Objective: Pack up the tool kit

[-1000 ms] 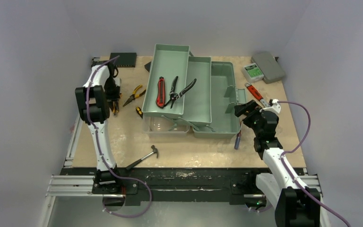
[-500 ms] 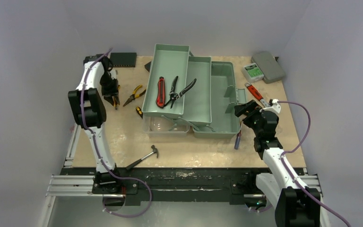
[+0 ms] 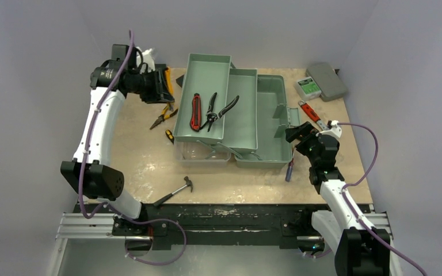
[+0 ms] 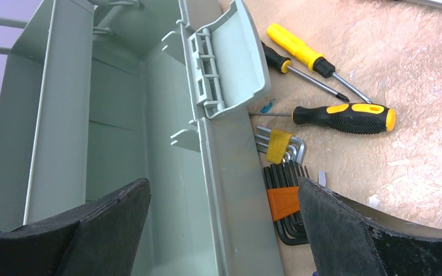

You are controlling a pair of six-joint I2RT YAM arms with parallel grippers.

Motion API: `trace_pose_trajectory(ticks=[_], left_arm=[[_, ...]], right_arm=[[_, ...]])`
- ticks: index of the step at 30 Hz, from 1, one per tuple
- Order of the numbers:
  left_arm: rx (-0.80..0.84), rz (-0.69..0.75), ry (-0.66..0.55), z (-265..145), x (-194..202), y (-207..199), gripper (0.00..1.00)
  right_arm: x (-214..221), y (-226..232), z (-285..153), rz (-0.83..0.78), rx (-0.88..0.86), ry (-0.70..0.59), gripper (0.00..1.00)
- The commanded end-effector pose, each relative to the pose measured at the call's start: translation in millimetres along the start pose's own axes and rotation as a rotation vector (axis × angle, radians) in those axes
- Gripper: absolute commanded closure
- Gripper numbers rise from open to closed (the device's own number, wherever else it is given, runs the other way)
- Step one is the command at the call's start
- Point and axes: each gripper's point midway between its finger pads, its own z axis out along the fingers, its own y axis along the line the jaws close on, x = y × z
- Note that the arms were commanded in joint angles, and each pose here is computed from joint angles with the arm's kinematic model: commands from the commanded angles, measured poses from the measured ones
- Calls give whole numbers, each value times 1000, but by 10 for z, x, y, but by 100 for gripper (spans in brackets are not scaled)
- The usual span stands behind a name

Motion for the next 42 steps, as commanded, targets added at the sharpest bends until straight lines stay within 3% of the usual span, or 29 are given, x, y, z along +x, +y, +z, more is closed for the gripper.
trace_pose_trajectory(ticks=[1, 9, 14, 18, 27, 36, 38, 39, 42], left_arm=[[172, 1, -20, 2, -19, -576, 100], [297, 102, -35, -148, 84, -1178, 100], [336, 86, -64, -104, 156, -1209, 100], [267, 89, -41, 70, 152, -1170, 100], [252, 67, -31, 530, -195, -1251, 100], [283, 37, -1, 926, -525, -1380, 99], [286, 31, -2, 962, -543, -1386, 77], [291, 28, -1, 969, -545, -1395, 54], [285, 41, -26, 924, -598, -1403, 42]], right_arm=[[-170, 37, -7, -33, 1, -56, 1], [-224, 52, -43, -51, -3, -78, 1], [-389, 272, -140, -76, -75, -113, 1], [-620, 563, -303, -81, -141, -137, 1], [-638, 1255, -500, 2, -384, 26, 1], [-648, 1569, -507, -5, -441, 108, 2], [-641, 1628, -515, -4, -454, 118, 2], [-620, 1657, -501, -6, -456, 129, 1], [-500, 1820, -476, -36, -452, 173, 1]])
